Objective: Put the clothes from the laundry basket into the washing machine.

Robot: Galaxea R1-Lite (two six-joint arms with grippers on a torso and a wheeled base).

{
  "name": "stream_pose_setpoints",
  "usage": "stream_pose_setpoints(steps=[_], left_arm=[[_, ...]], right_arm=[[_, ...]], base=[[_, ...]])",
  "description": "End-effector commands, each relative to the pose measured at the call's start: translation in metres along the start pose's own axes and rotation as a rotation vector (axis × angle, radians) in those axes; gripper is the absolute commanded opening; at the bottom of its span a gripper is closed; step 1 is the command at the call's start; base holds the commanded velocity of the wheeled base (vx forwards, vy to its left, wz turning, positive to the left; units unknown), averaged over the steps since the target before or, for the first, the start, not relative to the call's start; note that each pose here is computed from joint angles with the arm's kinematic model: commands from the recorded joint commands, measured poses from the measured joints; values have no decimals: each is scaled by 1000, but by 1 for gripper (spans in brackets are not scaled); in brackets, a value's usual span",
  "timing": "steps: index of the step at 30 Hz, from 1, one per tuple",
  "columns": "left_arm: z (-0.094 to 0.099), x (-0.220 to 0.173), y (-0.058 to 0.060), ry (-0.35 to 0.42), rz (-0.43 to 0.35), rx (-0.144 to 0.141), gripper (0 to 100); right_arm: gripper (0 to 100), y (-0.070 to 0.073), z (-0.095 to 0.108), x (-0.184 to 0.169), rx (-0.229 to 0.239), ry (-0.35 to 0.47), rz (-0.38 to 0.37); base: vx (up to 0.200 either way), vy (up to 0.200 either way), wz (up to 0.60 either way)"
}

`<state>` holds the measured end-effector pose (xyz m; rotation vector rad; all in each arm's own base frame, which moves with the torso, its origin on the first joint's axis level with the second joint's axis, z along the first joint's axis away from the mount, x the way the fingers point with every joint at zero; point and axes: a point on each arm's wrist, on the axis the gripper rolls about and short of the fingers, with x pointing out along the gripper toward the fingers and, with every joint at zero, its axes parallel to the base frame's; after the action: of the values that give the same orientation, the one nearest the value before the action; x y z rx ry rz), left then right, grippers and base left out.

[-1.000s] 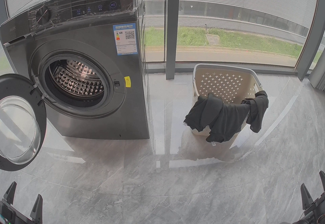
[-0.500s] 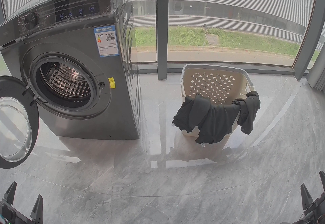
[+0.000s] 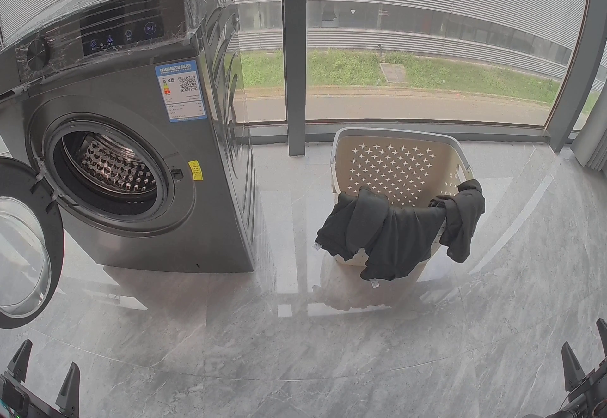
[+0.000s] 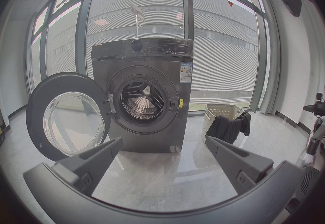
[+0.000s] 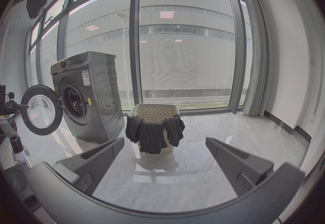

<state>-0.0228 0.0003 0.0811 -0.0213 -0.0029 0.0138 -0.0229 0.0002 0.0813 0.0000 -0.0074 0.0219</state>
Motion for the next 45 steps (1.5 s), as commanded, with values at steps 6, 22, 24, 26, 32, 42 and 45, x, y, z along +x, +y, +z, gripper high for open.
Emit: stream_pose_setpoints(steps=[6, 22, 24, 26, 32, 42, 45], left_arm=[[-5, 0, 0, -2, 0, -2, 100], [-5, 0, 0, 1, 8, 31, 100], [-5, 0, 0, 1, 6, 37, 100], [-5, 0, 0, 1, 8, 37, 100], [-5, 0, 0, 0, 9, 20, 100], [-5, 0, 0, 0, 6, 0, 100], [-5, 0, 0, 0, 6, 0, 100]], right_arm=[[100, 0, -5, 0, 0, 1, 1], [100, 0, -5, 0, 2, 1, 0], [100, 0, -5, 0, 0, 1, 1], [100, 0, -5, 0, 0, 1, 1], [100, 0, -5, 0, 0, 1, 1], [100, 0, -5, 0, 0, 1, 0], [100, 0, -5, 0, 2, 1, 1]], base=[[0, 0, 0], [0, -113, 0], [0, -200, 0], [0, -200, 0], [0, -200, 0], [0, -40, 0], [133, 0, 0]])
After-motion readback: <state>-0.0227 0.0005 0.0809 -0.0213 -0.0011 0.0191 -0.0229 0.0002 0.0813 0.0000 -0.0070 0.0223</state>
